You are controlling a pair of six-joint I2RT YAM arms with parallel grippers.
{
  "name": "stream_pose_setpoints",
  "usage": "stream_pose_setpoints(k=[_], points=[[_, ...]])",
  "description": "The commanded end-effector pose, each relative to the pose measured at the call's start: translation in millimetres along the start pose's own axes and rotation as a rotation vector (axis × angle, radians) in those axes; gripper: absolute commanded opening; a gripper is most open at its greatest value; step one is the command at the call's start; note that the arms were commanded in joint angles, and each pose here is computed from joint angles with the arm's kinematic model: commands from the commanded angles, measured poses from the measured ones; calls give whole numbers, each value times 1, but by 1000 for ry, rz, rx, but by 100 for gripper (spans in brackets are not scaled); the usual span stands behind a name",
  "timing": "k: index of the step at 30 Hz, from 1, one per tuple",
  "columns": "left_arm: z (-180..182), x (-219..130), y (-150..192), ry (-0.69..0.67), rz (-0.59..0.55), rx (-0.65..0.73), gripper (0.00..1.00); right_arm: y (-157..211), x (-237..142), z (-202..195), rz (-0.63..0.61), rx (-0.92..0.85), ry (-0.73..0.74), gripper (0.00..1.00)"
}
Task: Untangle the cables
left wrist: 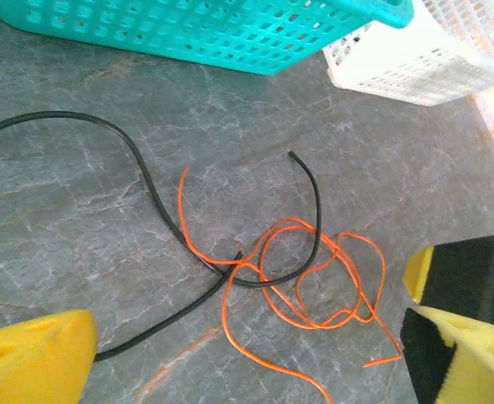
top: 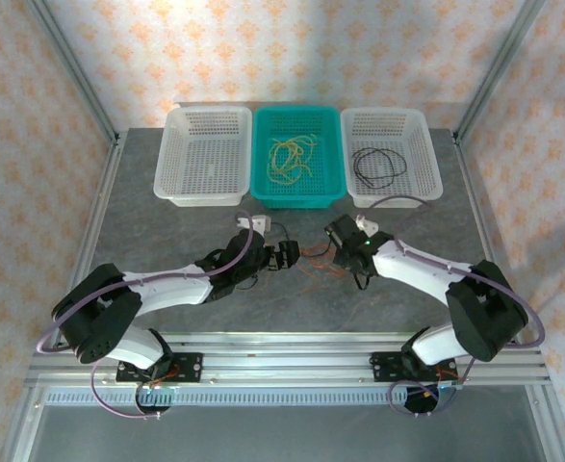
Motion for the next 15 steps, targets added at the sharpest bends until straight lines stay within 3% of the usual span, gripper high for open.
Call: stream_pose_setpoints(k=[1,15], points=[[-24,3,-2,54,3,65,95,6,4,-5,15,46,-37,50],[-29,9,-3,58,3,70,95,19,32,2,82,61,-84,44]])
Point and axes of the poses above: each hand's point on the last joint's axis, 136 mm out from that joint toward the fingers, its own x axis out along the fingers, its own z axis along the line the jaws close on, y = z × x, the point moved 1 cm from there along -x, back along the fingers, and after that the axes turned 13 degrees about -x, right-handed, at the moved point
